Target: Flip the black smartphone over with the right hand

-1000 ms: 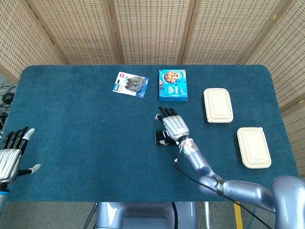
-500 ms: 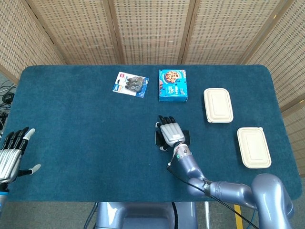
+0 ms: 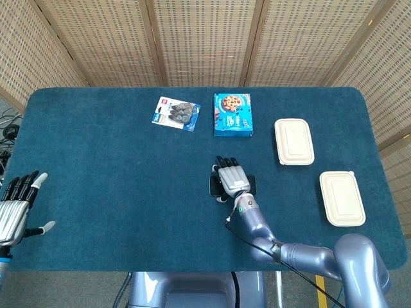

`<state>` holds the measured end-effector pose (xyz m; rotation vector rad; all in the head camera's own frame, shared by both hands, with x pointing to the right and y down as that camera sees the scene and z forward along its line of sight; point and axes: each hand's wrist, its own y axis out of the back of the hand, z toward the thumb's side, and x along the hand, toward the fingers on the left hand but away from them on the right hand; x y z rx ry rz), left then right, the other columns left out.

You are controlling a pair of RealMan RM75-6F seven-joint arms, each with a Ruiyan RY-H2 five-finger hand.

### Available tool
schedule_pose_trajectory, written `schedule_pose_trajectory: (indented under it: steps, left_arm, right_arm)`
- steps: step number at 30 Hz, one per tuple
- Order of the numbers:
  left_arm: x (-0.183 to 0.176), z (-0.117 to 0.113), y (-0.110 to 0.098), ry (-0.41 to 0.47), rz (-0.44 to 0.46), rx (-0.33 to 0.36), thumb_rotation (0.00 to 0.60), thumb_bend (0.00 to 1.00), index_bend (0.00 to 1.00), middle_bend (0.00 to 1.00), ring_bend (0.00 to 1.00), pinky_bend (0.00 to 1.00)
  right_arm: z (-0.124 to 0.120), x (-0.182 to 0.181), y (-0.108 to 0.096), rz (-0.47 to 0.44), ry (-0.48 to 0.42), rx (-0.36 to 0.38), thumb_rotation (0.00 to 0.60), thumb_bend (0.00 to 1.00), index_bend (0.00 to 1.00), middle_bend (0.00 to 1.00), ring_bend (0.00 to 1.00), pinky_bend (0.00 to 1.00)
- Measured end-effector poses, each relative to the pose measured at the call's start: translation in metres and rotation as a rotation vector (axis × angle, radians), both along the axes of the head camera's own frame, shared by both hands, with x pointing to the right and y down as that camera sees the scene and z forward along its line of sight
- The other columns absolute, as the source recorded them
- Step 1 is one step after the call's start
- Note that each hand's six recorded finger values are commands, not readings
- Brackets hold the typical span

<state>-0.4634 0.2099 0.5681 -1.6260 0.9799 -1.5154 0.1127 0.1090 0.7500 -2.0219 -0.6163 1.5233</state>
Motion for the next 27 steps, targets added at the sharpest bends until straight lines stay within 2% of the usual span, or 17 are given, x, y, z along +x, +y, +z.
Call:
schedule_pose_trajectory:
  steps: [6, 9, 11, 13, 21, 27]
  left_arm:
    - [0.0, 0.0, 0.0, 0.0, -0.001, 0.003, 0.6, 0.0, 0.0, 0.0, 0.0, 0.0]
    - [0.0, 0.0, 0.0, 0.0, -0.002, 0.004, 0.6, 0.0, 0.0, 0.0, 0.0, 0.0]
    - [0.0, 0.0, 0.0, -0.001, -0.001, 0.004, 0.6, 0.0, 0.0, 0.0, 0.0, 0.0]
    - [0.0, 0.0, 0.0, -0.002, 0.0, 0.004, 0.6, 0.0, 0.0, 0.0, 0.0, 0.0]
    - [0.0, 0.0, 0.0, -0.001, 0.0, 0.003, 0.6, 0.0, 0.0, 0.0, 0.0, 0.0]
    - [0.0, 0.0, 0.0, 0.0, 0.0, 0.0, 0.6, 0.0, 0.0, 0.0, 0.0, 0.0]
  right_arm:
    - [0.004, 0.0, -0.001, 0.003, 0.01, -0.015, 0.6, 0.23, 0.28, 0.0, 0.0, 0.0]
    - [0.004, 0.001, -0.001, 0.0, 0.011, -0.015, 0.6, 0.3, 0.35, 0.0, 0.0, 0.0]
    - [0.004, 0.001, -0.002, 0.001, 0.009, -0.019, 0.6, 0.39, 0.43, 0.0, 0.0, 0.0]
    - [0.004, 0.001, -0.001, 0.002, 0.004, -0.024, 0.6, 0.43, 0.47, 0.0, 0.0, 0.0]
    - [0.0, -0.003, 0.0, -0.007, -0.028, -0.022, 0.6, 0.44, 0.5, 0.0, 0.0, 0.0]
    - [-0.011, -0.009, -0.002, -0.009, -0.083, 0.005, 0.6, 0.44, 0.5, 0.0, 0.0, 0.0]
